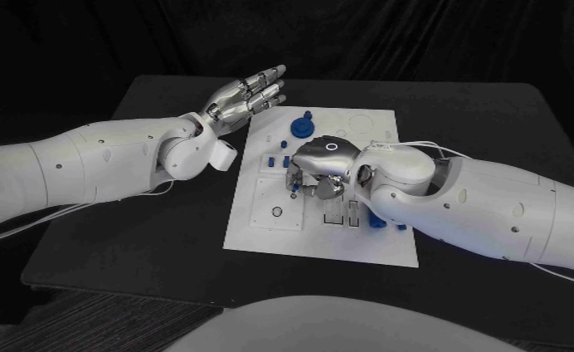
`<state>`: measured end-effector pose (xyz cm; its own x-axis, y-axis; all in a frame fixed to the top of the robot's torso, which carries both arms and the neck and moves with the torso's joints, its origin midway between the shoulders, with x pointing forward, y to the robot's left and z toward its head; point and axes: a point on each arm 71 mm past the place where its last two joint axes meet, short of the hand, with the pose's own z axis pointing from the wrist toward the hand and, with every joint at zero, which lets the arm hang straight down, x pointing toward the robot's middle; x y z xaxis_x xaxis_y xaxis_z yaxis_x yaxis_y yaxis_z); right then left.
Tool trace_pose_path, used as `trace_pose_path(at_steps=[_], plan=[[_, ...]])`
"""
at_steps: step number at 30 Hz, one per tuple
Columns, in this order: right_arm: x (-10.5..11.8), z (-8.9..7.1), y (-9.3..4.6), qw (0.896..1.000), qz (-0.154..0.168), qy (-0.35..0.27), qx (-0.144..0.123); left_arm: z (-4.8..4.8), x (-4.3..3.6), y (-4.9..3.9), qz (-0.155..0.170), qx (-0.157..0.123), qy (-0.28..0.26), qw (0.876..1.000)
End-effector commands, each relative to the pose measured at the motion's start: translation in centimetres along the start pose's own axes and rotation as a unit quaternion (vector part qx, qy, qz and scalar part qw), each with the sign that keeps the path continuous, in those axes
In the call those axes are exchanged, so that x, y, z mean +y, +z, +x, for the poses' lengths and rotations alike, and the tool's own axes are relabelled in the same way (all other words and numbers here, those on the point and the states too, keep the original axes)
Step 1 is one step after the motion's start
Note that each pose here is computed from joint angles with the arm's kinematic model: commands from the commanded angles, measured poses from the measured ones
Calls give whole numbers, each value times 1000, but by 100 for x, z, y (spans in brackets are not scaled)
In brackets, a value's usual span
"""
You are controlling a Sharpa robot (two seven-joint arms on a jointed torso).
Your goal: Assemble the parts on the task board
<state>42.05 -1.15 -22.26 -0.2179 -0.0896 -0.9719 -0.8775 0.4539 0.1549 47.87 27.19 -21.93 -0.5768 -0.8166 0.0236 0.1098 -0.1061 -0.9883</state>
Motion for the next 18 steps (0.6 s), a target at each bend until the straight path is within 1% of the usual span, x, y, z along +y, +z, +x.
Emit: trace_pose_path(at_steps=[1, 18], plan=[[-7, 37, 6, 1000, 9, -1, 11, 11, -69, 7, 53, 0, -6, 999], [6, 73, 12, 1000, 8, 2, 16, 19, -56, 32, 50, 5, -9, 999]])
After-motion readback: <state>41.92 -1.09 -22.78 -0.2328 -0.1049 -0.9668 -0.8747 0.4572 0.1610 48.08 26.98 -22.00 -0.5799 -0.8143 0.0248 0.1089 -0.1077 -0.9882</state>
